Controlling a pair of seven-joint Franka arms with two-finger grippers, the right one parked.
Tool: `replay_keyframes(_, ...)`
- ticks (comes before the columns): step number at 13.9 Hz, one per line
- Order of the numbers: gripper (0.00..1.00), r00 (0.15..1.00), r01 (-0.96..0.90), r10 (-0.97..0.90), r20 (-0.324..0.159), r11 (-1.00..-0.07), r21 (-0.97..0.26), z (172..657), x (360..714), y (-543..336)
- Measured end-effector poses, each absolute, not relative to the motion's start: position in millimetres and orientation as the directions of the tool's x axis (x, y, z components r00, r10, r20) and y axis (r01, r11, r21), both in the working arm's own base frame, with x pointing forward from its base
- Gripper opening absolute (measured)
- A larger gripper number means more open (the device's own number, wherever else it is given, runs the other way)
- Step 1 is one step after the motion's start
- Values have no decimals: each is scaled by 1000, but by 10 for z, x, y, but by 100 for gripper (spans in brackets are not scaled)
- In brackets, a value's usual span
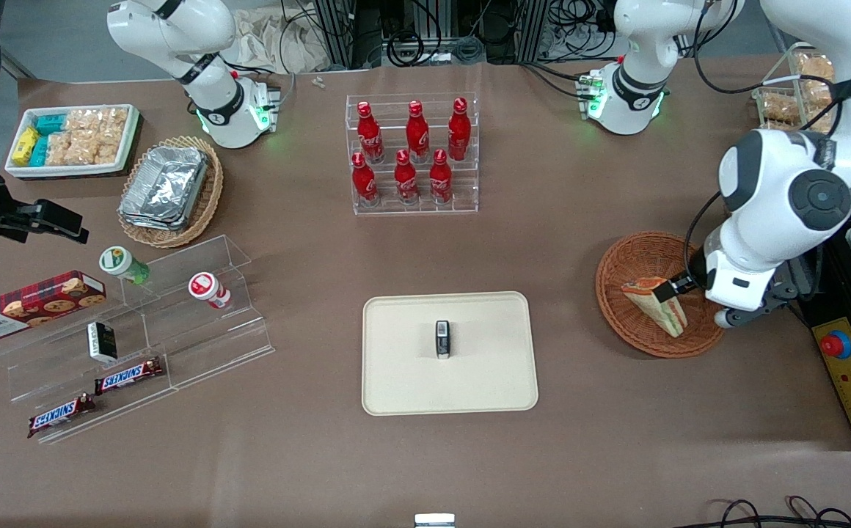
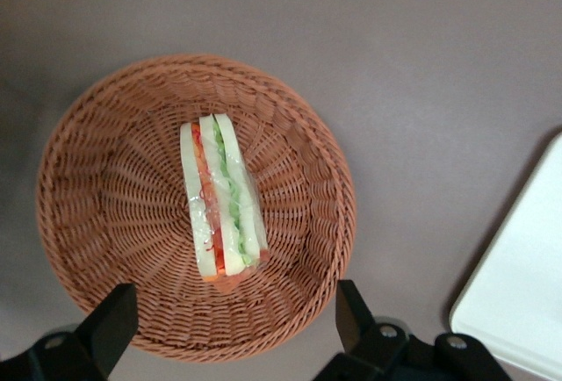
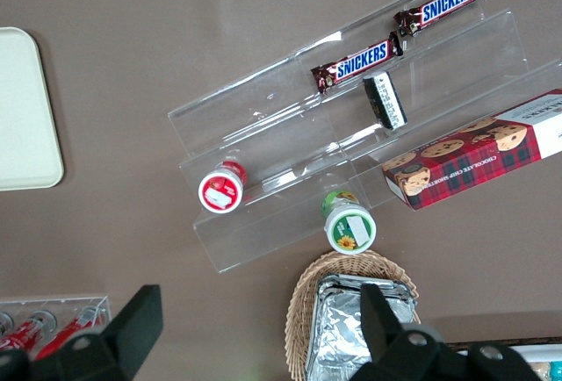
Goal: Place sandwich from basket to tray
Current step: 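Lower the left gripper and close it on the wrapped sandwich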
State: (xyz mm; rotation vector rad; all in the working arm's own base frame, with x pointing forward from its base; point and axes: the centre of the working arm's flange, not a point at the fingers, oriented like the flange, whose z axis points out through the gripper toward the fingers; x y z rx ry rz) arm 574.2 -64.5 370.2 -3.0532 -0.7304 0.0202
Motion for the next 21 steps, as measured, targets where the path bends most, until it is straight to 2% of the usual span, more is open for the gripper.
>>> replay_keyframes(12, 100, 813, 578, 579, -54, -815, -36, 2869, 5737, -566)
replay_keyframes(18, 100, 803, 594, 594, -39, -804, -26, 2592, 5565, -447)
replay_keyframes(21, 97, 807, 590, 590, -35, -807, -22, 2541, 5569, -453)
